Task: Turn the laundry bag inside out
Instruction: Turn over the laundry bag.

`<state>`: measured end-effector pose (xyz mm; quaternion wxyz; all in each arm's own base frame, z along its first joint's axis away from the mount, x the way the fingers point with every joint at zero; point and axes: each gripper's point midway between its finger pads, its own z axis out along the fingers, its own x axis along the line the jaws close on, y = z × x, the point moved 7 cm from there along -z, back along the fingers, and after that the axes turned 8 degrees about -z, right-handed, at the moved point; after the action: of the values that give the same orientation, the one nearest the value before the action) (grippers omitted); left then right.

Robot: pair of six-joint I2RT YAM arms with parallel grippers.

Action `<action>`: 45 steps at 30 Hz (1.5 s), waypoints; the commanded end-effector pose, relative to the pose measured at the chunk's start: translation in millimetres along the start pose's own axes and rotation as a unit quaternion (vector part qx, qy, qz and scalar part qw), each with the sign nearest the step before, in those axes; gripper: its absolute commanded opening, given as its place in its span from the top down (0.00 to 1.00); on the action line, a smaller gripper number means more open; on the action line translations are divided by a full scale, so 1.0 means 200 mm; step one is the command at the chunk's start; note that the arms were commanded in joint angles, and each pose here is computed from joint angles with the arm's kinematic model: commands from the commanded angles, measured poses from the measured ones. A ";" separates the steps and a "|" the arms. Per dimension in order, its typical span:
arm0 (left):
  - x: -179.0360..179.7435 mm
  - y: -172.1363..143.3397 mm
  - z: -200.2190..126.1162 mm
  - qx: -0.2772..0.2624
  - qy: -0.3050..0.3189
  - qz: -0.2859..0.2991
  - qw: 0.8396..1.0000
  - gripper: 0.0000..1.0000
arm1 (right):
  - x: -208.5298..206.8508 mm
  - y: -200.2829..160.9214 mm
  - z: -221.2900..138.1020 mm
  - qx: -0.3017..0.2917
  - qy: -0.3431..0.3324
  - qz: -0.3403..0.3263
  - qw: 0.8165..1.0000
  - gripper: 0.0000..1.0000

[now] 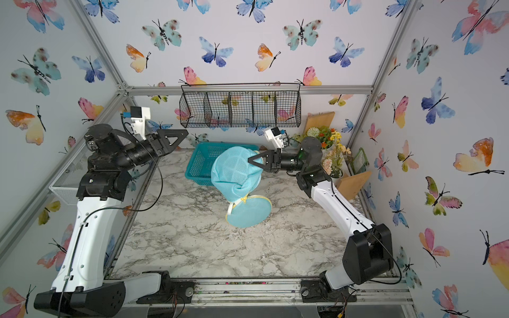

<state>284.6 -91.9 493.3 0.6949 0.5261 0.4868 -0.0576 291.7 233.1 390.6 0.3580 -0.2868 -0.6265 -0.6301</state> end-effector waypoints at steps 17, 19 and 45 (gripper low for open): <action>0.18 -0.43 0.30 0.180 -0.100 -0.023 0.978 0.20 | 0.03 -0.10 0.15 0.091 0.049 0.038 0.994 0.96; 0.17 -0.47 0.29 0.195 -0.112 -0.028 0.974 0.23 | 0.02 -0.10 0.16 0.090 0.048 0.041 0.994 0.96; 0.25 -0.42 0.28 0.139 0.095 -0.040 0.985 1.00 | -0.15 0.02 0.02 0.068 -0.182 0.064 0.979 0.32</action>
<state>278.1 -166.9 405.1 0.5984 0.6183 0.4682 -0.2008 315.6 255.7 390.6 0.3696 -0.3496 -0.6556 -0.5579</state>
